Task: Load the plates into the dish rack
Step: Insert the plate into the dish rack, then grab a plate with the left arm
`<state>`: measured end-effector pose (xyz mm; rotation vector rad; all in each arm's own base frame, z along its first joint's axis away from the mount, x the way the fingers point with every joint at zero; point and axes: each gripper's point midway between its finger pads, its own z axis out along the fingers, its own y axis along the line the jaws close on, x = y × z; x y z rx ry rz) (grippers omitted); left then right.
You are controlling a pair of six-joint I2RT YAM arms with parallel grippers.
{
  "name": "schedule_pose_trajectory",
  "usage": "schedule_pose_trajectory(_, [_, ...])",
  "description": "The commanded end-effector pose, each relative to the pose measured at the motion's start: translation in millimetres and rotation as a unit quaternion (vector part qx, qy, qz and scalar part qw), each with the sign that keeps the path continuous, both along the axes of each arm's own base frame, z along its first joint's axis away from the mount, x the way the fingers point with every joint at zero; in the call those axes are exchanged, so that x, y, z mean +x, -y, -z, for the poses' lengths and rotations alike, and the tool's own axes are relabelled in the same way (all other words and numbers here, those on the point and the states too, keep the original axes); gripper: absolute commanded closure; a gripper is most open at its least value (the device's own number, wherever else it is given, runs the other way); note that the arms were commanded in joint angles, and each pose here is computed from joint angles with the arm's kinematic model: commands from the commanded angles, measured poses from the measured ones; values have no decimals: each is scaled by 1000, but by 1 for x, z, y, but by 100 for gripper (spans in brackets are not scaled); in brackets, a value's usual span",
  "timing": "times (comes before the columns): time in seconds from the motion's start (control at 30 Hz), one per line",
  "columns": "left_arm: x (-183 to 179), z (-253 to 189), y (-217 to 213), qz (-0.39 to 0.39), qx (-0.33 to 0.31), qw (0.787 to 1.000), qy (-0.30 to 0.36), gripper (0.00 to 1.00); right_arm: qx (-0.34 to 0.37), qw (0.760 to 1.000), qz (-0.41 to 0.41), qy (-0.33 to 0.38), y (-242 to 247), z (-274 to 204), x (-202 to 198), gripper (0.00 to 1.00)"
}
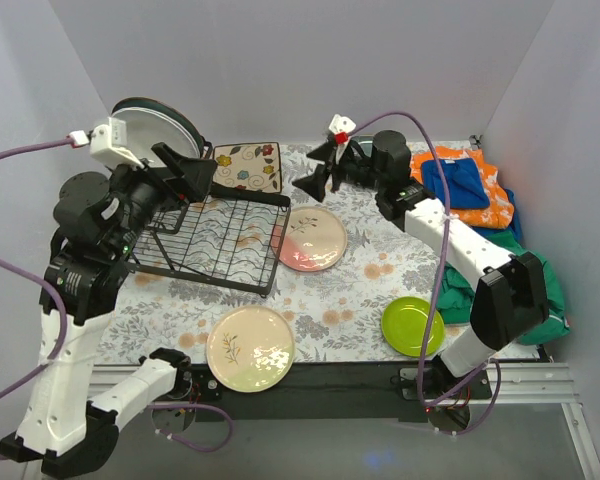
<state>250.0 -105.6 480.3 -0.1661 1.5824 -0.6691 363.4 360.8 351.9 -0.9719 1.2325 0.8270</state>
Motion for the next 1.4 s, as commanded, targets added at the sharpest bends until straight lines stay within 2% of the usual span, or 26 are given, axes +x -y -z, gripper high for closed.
schedule_pose_trajectory(0.0, [3,28,33,82,-9,995,-57,17,-98,976,-137,-139,34,83,-66,16])
schedule_pose_trajectory(0.03, [2,31,39,99,-11,993,-64,17,-118,970,-146,-155,44,98,-81,16])
schedule_pose_trajectory(0.1, [5,46,47,117,-9,989,-89,17,-144,965,-184,-122,53,111,-105,16])
schedule_pose_trajectory(0.13, [5,50,50,125,-9,987,-97,17,-170,952,-195,-163,63,136,-123,16])
schedule_pose_trajectory(0.2, [4,67,59,150,-8,981,-123,17,-205,943,-227,-134,69,156,-141,16])
schedule_pose_trajectory(0.27, [0,78,65,166,-12,976,-142,18,-242,924,-262,-141,83,181,-168,16])
schedule_pose_trajectory(0.3, [1,89,66,169,-14,973,-157,18,-252,918,-295,-81,83,187,-175,16])
schedule_pose_trajectory(0.37, [-2,95,68,174,-21,970,-170,18,-258,907,-331,-45,93,199,-198,16])
schedule_pose_trajectory(0.4, [-3,103,70,176,-23,967,-181,18,-256,900,-352,3,90,196,-208,15])
schedule_pose_trajectory(0.43, [-4,104,69,176,-26,967,-184,18,-258,890,-371,57,88,198,-213,15])
schedule_pose_trajectory(0.5, [-5,109,70,175,-34,964,-198,18,-263,863,-417,104,80,205,-238,15])
schedule_pose_trajectory(0.57, [-7,113,70,173,-40,961,-212,18,-262,838,-453,156,70,209,-253,19])
schedule_pose_trajectory(0.6, [-8,114,70,172,-42,960,-216,18,-263,818,-483,167,62,215,-270,21])
schedule_pose_trajectory(0.7, [-14,114,67,163,-49,959,-226,18,-256,780,-537,193,45,225,-298,31])
schedule_pose_trajectory(0.83, [-20,119,56,135,-50,960,-239,18,-273,743,-575,209,25,237,-318,43])
schedule_pose_trajectory(1.0, [-35,127,48,122,-53,957,-257,18,-302,702,-607,218,16,263,-339,49])
schedule_pose_trajectory(1.2, [-47,128,39,108,-45,961,-251,17,-336,697,-592,223,1,292,-349,54])
schedule_pose_trajectory(1.37, [-50,127,35,104,-34,963,-247,17,-363,713,-563,204,-14,306,-343,55])
